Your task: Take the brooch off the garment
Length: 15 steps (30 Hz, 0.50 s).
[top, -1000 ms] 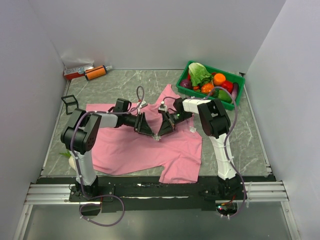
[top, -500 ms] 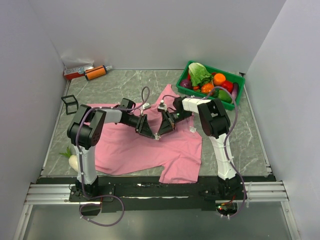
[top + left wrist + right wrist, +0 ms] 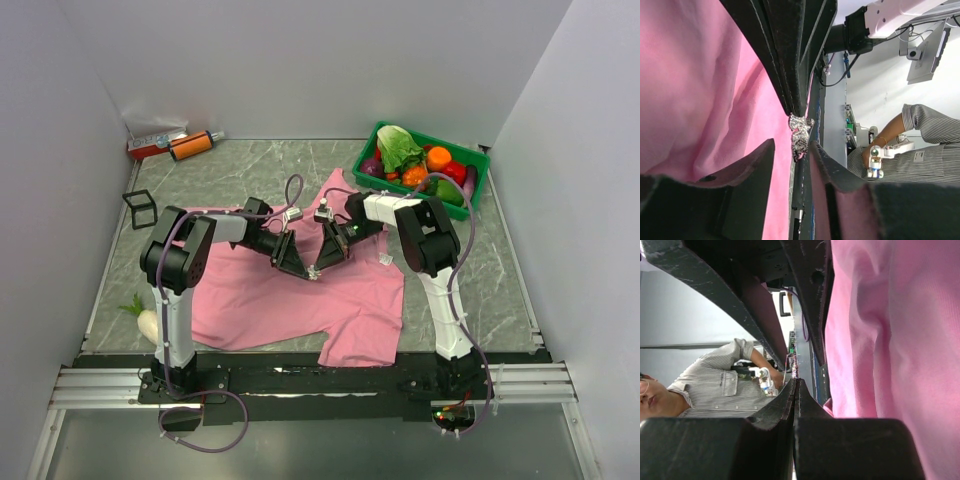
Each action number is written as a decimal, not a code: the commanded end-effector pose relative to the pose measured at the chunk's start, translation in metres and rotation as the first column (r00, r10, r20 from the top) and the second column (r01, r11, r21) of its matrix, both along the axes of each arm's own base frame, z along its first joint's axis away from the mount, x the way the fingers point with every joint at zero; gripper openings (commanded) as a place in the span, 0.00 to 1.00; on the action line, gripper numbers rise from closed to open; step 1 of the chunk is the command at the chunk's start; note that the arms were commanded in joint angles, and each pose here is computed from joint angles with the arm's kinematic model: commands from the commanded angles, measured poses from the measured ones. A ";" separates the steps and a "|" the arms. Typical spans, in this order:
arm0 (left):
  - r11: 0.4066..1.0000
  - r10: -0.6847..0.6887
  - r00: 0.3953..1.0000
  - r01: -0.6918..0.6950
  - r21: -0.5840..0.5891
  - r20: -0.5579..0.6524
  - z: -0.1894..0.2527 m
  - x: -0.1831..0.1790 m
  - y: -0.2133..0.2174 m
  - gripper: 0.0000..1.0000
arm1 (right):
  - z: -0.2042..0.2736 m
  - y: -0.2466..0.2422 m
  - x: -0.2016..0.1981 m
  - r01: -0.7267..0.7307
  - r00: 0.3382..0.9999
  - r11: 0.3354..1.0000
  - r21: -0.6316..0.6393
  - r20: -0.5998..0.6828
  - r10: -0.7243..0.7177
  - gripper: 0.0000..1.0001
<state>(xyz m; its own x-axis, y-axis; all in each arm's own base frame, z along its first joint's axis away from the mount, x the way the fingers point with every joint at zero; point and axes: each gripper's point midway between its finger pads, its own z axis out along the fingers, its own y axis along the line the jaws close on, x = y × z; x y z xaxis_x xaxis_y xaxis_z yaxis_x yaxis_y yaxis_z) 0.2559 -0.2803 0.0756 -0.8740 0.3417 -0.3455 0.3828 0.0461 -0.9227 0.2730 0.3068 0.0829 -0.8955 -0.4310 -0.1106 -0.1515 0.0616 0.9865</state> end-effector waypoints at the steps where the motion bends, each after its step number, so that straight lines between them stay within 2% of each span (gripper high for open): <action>1: 0.999 0.002 0.999 -0.001 -0.039 0.036 0.014 0.008 -0.007 0.43 | 0.047 0.011 0.003 0.004 1.000 0.988 0.153 0.027 -0.008 0.00; 5: 0.999 0.014 0.999 -0.013 -0.042 0.032 0.018 0.008 -0.008 0.45 | 0.045 0.012 0.004 0.001 1.000 0.989 0.147 0.029 -0.006 0.00; 11: 0.999 0.008 1.000 -0.007 -0.045 0.023 0.018 0.008 -0.008 0.42 | 0.043 0.013 0.005 -0.002 0.999 0.990 0.141 0.032 -0.003 0.00; 15: 0.996 -0.025 0.998 0.029 -0.088 0.049 0.024 0.004 -0.006 0.44 | 0.041 0.013 0.004 -0.002 1.000 0.991 0.135 0.031 -0.002 0.00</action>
<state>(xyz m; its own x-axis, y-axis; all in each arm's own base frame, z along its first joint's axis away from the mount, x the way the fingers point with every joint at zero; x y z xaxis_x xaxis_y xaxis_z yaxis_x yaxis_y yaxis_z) 0.2613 -0.2835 0.0756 -0.8916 0.3216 -0.3188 0.3537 0.0550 -0.9337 0.2714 0.3098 0.0840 -0.8904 -0.4391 -0.1197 -0.1603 0.0564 0.9855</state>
